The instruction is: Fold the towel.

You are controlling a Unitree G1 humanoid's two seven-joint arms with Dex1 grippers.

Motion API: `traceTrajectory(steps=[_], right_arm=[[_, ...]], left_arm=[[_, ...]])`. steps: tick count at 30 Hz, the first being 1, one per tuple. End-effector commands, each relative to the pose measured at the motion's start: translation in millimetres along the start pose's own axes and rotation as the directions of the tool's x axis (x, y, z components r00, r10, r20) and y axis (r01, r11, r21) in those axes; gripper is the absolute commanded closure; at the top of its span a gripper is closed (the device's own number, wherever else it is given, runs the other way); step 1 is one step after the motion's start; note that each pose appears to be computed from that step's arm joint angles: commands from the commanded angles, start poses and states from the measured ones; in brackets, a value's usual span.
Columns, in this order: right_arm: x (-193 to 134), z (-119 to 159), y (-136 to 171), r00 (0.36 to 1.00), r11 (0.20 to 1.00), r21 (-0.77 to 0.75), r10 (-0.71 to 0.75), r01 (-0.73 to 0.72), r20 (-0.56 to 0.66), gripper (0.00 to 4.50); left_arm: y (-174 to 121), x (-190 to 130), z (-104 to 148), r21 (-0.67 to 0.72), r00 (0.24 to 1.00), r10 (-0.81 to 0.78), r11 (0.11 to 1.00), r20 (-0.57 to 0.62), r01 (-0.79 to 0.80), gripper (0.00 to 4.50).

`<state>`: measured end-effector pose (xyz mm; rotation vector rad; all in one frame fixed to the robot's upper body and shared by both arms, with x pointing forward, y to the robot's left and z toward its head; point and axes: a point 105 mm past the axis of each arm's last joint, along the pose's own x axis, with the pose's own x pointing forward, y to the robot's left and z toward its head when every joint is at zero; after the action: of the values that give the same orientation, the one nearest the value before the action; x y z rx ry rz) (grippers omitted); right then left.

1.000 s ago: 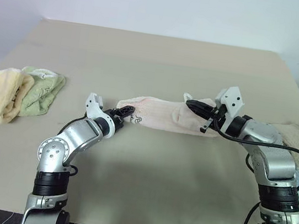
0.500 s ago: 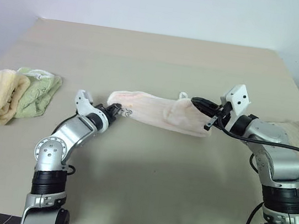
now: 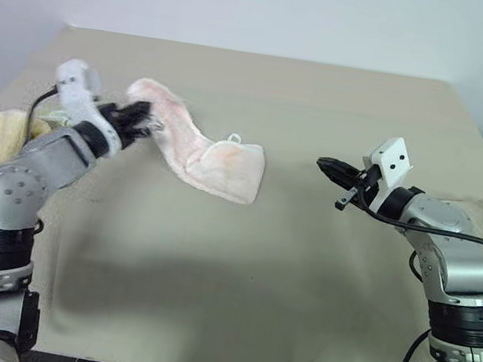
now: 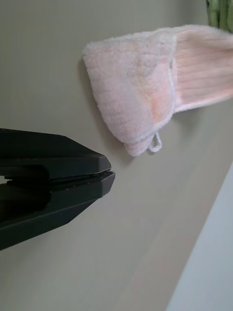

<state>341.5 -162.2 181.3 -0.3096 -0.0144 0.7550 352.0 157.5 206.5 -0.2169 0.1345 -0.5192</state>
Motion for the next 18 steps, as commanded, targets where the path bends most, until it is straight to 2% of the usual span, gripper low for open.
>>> traceTrajectory(steps=[1,3,6,13,17,18], right_arm=[[-4.4,12.9,-7.3,0.999,0.998,-0.04,-0.036,0.038,0.038,4.5],[-4.3,13.2,-7.7,0.998,0.998,-0.041,-0.042,0.043,0.04,4.5],[-7.9,12.8,-7.3,0.998,0.998,-0.044,-0.054,0.055,0.039,4.5],[-9.4,12.5,-4.4,0.997,0.997,-0.041,-0.06,0.061,0.04,4.5],[-7.0,13.9,-0.4,0.998,0.998,-0.038,-0.046,0.048,0.047,4.5],[-6.0,14.7,0.7,0.998,0.998,-0.037,-0.04,0.042,0.05,4.5]], left_arm=[[-54.7,16.6,-40.4,0.242,0.962,-0.189,0.941,-0.197,0.234,4.49],[-61.3,21.4,-57.1,0.286,0.943,-0.203,0.917,-0.263,0.277,4.49],[-61.1,28.5,-75.4,0.332,0.925,-0.19,0.894,-0.33,0.302,3.81],[-60.5,34.3,-61.5,0.261,0.94,-0.221,0.921,-0.259,0.289,1.52],[-68.2,23.8,-43.7,0.145,0.937,-0.308,0.932,-0.163,0.331,0.09],[-67.0,20.2,-41.1,0.125,0.938,-0.314,0.935,-0.147,0.332,0.01]])
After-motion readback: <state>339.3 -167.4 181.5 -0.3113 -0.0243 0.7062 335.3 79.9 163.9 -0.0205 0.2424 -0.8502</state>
